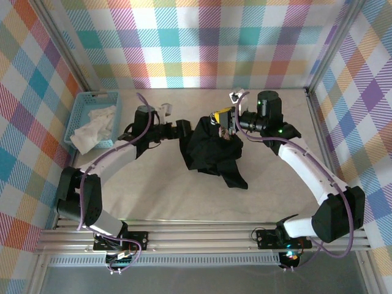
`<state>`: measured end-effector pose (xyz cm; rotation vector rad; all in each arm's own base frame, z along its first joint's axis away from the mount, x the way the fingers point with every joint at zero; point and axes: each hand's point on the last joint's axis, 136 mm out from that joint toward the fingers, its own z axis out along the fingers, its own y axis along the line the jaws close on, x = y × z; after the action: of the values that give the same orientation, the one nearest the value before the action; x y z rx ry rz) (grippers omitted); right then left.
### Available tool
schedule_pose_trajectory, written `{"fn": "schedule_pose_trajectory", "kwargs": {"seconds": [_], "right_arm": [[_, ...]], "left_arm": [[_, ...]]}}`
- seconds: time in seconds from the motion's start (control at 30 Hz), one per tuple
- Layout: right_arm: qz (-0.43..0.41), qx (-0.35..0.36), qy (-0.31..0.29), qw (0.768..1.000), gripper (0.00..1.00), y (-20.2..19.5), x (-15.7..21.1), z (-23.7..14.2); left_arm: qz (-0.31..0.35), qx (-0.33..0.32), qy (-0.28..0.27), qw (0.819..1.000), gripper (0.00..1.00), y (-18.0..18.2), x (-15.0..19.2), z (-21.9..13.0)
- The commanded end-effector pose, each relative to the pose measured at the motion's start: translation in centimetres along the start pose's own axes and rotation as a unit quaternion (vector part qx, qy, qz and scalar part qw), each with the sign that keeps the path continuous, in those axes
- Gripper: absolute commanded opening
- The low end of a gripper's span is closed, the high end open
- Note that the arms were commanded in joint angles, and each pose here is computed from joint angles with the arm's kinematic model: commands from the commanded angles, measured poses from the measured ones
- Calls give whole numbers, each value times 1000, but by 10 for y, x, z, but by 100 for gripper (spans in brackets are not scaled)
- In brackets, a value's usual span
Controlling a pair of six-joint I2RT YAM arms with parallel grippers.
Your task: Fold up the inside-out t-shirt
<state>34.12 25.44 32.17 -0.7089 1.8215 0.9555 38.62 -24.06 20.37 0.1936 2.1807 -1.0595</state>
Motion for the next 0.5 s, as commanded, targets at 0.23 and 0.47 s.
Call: {"fn": "schedule_pose_trajectory", "kwargs": {"seconds": [0.23, 0.47], "right_arm": [[-39, -17, -32, 999, 0, 12, -33, -5], [-63, -3, -82, 995, 0, 20, -79, -34]], "left_arm": [[68, 40, 80, 994, 54, -14, 34, 50], [32, -84, 20, 996, 0, 32, 18, 36]]}}
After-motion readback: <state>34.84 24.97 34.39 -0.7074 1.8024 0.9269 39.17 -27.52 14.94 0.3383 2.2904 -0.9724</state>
